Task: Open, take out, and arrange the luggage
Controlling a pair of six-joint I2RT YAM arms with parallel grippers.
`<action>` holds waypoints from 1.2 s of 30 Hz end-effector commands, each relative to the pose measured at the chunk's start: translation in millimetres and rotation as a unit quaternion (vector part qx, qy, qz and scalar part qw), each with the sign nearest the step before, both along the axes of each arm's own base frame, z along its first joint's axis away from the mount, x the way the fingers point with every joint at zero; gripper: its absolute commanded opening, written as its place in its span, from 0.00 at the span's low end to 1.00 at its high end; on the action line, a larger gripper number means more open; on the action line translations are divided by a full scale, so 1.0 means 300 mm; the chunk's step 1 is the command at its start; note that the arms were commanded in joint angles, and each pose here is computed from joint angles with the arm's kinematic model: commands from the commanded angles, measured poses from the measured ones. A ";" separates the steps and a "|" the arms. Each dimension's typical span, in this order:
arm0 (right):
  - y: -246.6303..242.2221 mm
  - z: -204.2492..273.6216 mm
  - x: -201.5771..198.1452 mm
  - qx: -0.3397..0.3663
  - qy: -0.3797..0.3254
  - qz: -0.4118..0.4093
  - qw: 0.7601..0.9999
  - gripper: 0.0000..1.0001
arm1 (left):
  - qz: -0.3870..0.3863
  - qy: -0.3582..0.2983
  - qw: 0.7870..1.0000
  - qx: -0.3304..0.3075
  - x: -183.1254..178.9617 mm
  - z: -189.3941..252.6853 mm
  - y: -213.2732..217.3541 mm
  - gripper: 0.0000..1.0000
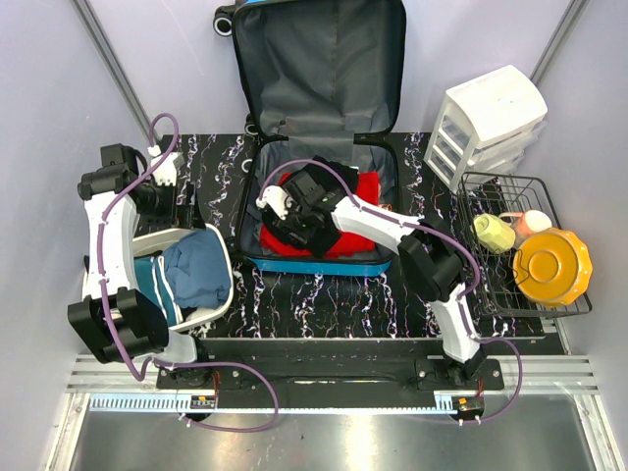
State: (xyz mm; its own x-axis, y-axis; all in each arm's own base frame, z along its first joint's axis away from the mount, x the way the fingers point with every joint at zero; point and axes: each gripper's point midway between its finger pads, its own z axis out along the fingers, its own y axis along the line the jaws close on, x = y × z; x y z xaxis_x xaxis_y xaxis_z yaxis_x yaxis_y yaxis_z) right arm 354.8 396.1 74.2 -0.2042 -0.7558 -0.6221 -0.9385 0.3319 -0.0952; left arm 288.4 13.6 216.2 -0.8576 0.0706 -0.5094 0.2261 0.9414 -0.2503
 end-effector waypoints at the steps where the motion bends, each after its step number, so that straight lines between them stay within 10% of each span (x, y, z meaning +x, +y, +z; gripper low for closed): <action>1: -0.079 0.016 0.084 -0.040 -0.052 -0.048 0.997 0.21 | -0.008 -0.025 1.000 -0.010 0.032 0.027 -0.019 0.98; 7: -0.068 0.254 0.017 0.037 -0.041 -0.020 0.998 0.00 | -0.032 -0.031 0.999 -0.013 0.036 0.032 -0.047 0.97; 16: -0.187 0.482 0.052 0.133 0.005 -0.047 0.990 0.00 | -0.063 -0.065 0.995 -0.052 0.079 0.094 -0.134 0.99; 25: -0.312 0.490 0.125 0.144 0.016 -0.062 0.987 0.00 | 0.002 -0.113 0.967 -0.230 0.269 0.274 -0.326 0.99; 36: -0.357 0.469 0.045 0.142 0.031 -0.049 0.988 0.00 | 0.082 0.004 0.942 -0.326 0.456 0.124 -0.582 0.99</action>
State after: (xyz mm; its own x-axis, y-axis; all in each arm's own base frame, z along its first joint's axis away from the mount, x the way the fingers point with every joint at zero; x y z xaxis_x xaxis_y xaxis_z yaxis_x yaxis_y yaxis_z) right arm 381.4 295.9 180.7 -0.3681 -0.5544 -0.7464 -0.8864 0.4517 0.1016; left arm 398.2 -130.4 255.2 -0.8266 -0.3048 -0.4731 0.1589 0.6800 -0.7157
